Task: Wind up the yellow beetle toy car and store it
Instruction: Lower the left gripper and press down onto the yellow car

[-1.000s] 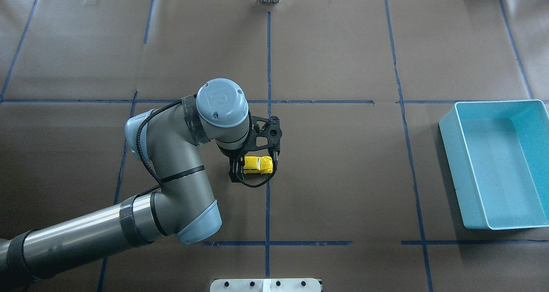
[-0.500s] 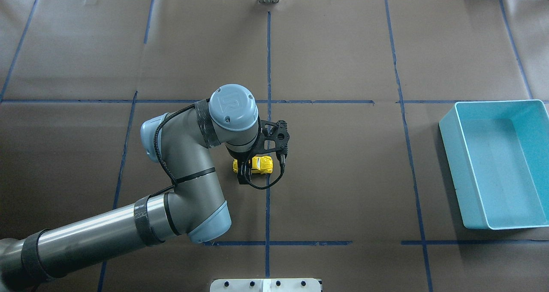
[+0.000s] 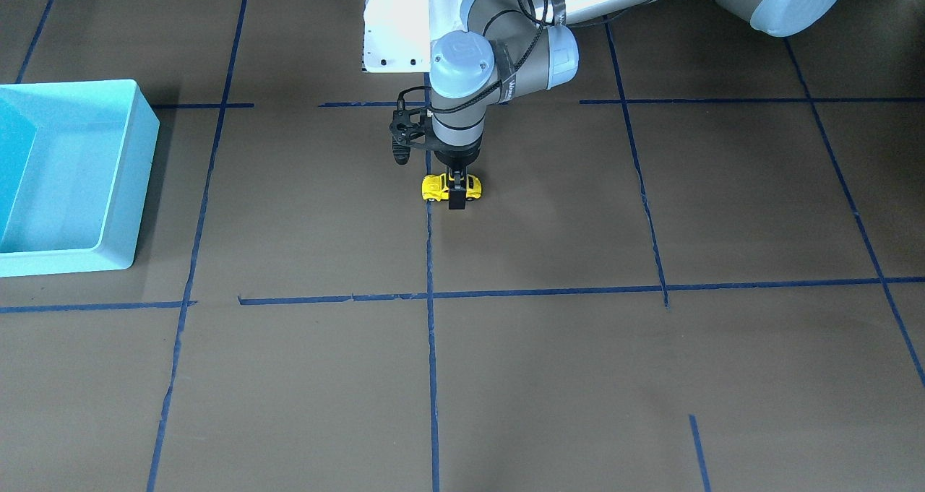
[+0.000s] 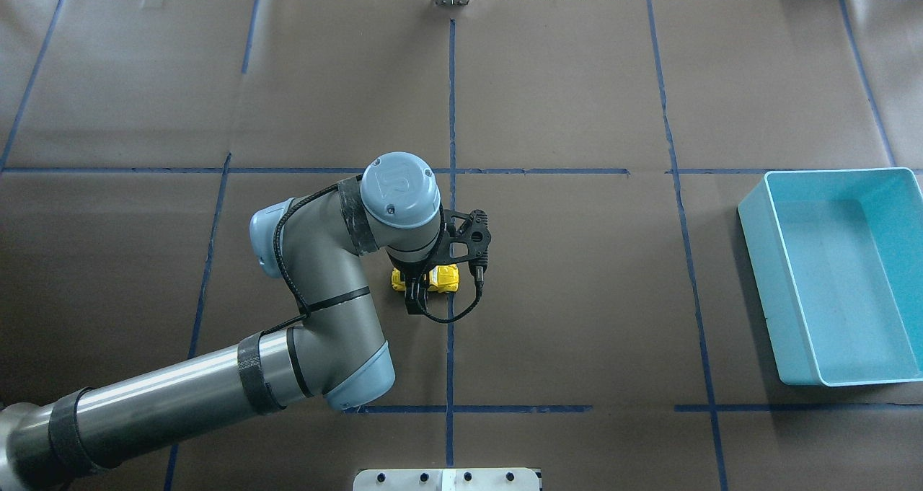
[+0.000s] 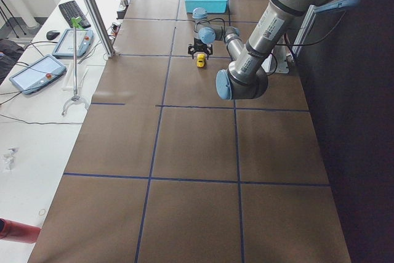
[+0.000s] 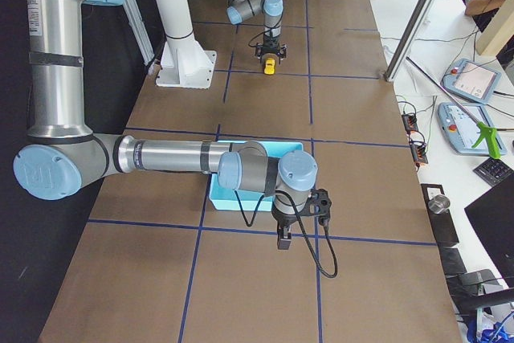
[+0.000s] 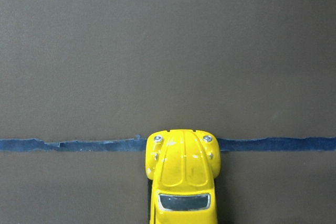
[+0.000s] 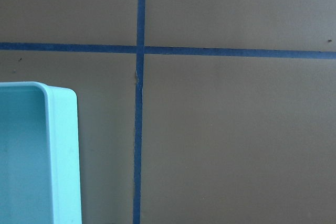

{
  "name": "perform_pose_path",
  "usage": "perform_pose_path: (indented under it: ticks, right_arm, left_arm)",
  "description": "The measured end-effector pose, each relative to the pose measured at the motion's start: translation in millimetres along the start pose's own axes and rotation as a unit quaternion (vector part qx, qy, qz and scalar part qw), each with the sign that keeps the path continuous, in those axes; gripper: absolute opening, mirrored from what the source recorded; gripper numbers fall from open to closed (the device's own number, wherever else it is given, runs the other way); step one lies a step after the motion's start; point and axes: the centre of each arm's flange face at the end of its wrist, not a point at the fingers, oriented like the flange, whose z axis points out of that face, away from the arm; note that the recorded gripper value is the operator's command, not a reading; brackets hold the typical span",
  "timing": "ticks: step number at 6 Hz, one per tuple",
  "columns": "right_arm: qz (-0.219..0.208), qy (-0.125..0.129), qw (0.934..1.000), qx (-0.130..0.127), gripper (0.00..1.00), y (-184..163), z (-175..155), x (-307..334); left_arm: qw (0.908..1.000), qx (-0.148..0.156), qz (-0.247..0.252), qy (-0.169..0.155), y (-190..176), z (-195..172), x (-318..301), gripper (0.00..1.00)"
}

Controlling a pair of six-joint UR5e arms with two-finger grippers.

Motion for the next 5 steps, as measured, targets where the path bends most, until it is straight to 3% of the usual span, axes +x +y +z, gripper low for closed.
perform_pose_path:
  ticks: [5]
  right_arm:
    - [0.002, 0.0, 1.0, -0.003, 1.0, 0.4, 2.5, 2.2]
  left_arm:
    - [0.9999, 0.01, 0.004, -0.001, -9.0, -3.4, -1.4, 0.56]
